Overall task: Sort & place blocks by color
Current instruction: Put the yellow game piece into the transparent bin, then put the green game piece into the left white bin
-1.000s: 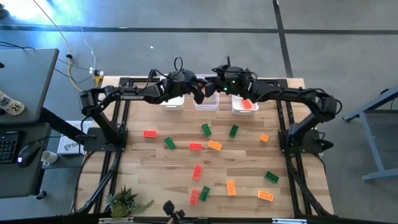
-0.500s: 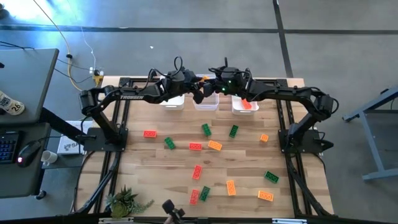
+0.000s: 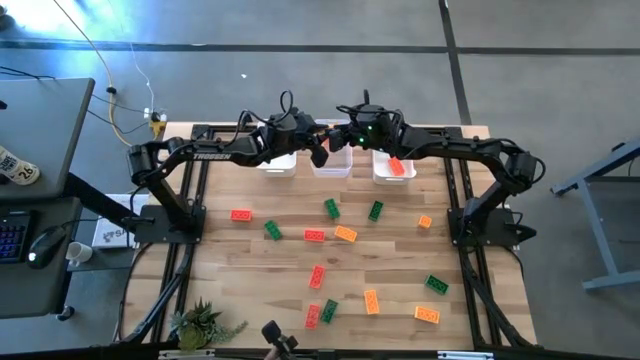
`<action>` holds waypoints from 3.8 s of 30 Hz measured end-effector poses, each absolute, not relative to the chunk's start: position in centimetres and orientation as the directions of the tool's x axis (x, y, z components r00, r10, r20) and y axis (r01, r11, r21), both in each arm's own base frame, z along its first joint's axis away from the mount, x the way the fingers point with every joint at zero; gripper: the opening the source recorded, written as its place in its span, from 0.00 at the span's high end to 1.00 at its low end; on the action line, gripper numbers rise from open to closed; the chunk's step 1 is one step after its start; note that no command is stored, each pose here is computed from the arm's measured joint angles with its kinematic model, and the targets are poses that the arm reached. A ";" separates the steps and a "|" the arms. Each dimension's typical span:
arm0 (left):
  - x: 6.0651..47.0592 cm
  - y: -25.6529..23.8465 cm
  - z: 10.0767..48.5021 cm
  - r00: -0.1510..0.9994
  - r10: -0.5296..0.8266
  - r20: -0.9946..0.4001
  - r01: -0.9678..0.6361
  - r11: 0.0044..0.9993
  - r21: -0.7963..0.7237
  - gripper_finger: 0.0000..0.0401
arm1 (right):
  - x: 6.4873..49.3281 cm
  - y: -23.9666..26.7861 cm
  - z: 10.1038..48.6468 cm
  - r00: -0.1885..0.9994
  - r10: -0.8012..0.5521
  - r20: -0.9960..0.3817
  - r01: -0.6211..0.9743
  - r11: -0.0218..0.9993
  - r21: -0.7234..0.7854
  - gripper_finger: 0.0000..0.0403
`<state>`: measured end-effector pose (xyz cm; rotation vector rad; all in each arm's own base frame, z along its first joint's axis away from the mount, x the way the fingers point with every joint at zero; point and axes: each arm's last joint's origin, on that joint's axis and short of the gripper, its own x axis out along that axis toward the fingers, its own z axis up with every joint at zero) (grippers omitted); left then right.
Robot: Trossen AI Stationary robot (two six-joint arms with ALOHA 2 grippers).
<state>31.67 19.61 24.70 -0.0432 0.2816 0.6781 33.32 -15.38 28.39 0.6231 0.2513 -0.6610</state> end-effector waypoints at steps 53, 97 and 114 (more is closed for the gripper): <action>23.8 12.2 34.4 0.904 0.312 -0.294 -0.308 0.949 0.060 0.63 | 28.7 -5.2 33.9 0.845 -0.201 -0.495 0.406 0.843 0.352 0.56; 27.4 1.2 19.2 0.192 0.095 -0.977 0.448 0.877 0.174 0.47 | 28.5 -1.9 33.1 0.807 -0.102 -0.581 0.368 0.857 0.361 0.56; 28.3 0.8 15.6 0.051 0.113 -0.992 0.482 0.868 0.123 0.47 | 28.5 -1.9 33.0 0.805 -0.102 -0.584 0.368 0.859 0.357 0.56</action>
